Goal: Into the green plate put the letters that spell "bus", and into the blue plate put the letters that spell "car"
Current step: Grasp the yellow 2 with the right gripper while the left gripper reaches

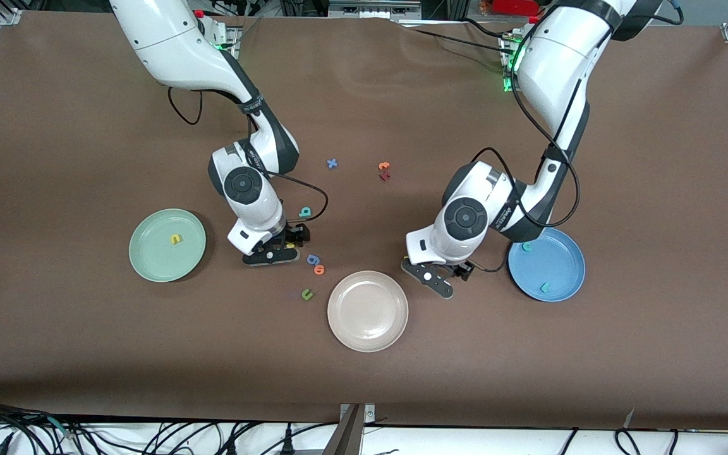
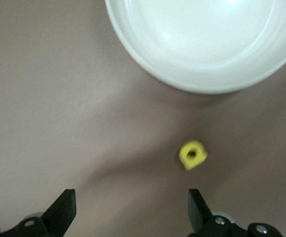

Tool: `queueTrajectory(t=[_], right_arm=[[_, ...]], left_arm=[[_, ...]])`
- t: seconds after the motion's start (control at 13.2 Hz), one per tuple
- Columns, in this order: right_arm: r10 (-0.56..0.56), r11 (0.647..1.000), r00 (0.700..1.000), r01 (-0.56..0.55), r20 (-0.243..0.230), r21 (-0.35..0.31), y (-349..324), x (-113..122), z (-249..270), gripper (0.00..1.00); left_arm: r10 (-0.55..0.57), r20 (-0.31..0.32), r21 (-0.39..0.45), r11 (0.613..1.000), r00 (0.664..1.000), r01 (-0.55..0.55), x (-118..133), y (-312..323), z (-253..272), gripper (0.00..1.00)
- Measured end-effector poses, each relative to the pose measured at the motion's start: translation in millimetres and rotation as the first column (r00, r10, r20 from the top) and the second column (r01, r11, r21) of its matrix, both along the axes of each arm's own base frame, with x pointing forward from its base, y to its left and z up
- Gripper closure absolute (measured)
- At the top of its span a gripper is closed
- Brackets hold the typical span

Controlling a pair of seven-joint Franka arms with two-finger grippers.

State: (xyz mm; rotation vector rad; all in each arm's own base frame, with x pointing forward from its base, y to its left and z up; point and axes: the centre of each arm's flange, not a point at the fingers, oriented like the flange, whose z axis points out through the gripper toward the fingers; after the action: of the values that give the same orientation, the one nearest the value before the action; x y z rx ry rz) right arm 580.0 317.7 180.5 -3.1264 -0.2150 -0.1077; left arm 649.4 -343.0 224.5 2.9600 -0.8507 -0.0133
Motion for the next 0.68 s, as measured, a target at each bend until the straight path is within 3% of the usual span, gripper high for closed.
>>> queueTrajectory(t=[0.15,0.45,0.68], right_arm=[[0.004,1.0,1.0,-0.004,-0.003,-0.001,1,-1,-2,0.01],[0.013,1.0,1.0,-0.013,-0.018,-0.005,5,-6,-12,0.06],[0.014,1.0,1.0,-0.014,-0.006,0.002,8,-3,-6,0.44]], left_arm=[[0.024,0.011,-0.05,0.998,1.0,-0.023,0,-7,-18,0.0],[0.034,-0.007,-0.053,0.998,0.999,-0.035,-24,-45,-42,0.0],[0.041,-0.013,-0.039,0.998,0.999,-0.041,-39,-67,-50,0.0]])
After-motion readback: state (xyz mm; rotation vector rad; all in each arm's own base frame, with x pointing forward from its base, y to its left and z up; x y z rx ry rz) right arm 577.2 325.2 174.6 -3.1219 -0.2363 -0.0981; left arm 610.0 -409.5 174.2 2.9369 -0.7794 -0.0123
